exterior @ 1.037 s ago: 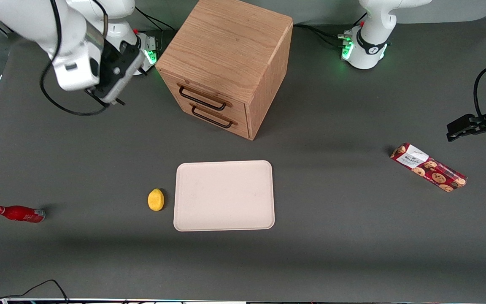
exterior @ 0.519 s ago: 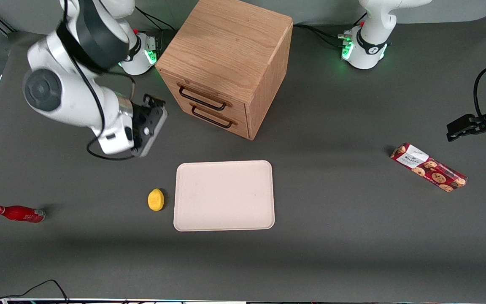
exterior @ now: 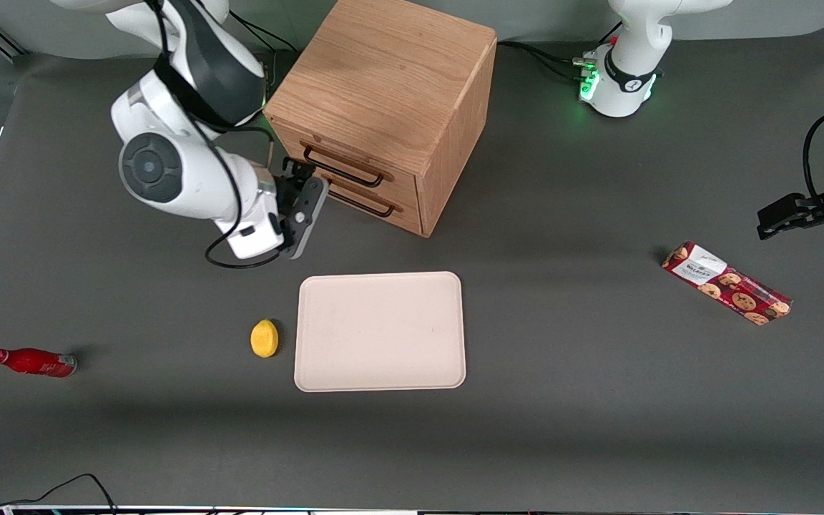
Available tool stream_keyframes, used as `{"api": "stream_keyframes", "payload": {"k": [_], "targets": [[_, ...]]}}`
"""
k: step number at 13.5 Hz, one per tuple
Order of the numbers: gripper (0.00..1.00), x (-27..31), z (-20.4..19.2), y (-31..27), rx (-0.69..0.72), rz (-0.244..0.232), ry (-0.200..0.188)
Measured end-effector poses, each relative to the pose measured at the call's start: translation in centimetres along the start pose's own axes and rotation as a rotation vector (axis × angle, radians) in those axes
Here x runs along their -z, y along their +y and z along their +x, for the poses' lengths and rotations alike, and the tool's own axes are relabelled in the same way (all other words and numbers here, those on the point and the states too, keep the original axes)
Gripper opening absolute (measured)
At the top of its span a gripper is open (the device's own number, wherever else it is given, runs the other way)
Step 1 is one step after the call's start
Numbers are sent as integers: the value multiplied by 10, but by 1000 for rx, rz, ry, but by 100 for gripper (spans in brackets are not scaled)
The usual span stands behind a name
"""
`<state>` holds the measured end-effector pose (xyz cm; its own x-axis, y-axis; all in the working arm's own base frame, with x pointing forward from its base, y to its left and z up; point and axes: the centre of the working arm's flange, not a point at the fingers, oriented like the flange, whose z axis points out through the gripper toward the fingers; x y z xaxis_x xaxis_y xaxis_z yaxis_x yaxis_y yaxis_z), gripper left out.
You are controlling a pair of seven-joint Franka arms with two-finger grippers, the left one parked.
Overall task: Open upper drawer
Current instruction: 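Position the open right gripper around the upper drawer handle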
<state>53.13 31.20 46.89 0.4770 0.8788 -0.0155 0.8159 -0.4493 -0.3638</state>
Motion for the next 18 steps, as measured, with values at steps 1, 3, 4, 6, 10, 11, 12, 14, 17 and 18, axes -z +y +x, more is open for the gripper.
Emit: {"api": "stream_keyframes", "payload": {"k": [1, 3, 4, 6, 10, 11, 12, 14, 17, 18], "targets": [[100, -5, 5, -11, 1, 6, -9], [100, -15, 10, -26, -6, 12, -26], [100, -20, 11, -31, -8, 12, -31], [100, -27, 9, -35, -25, 10, -43], [100, -40, 1, -39, -82, 6, -71], [100, -43, -1, -39, -86, 2, -72], [100, -46, -3, -40, -89, 0, -77], [100, -53, -7, -43, -92, -5, -86], [100, -65, -7, -46, -91, -23, -72], [100, -69, -7, -48, -90, -25, -71]]}}
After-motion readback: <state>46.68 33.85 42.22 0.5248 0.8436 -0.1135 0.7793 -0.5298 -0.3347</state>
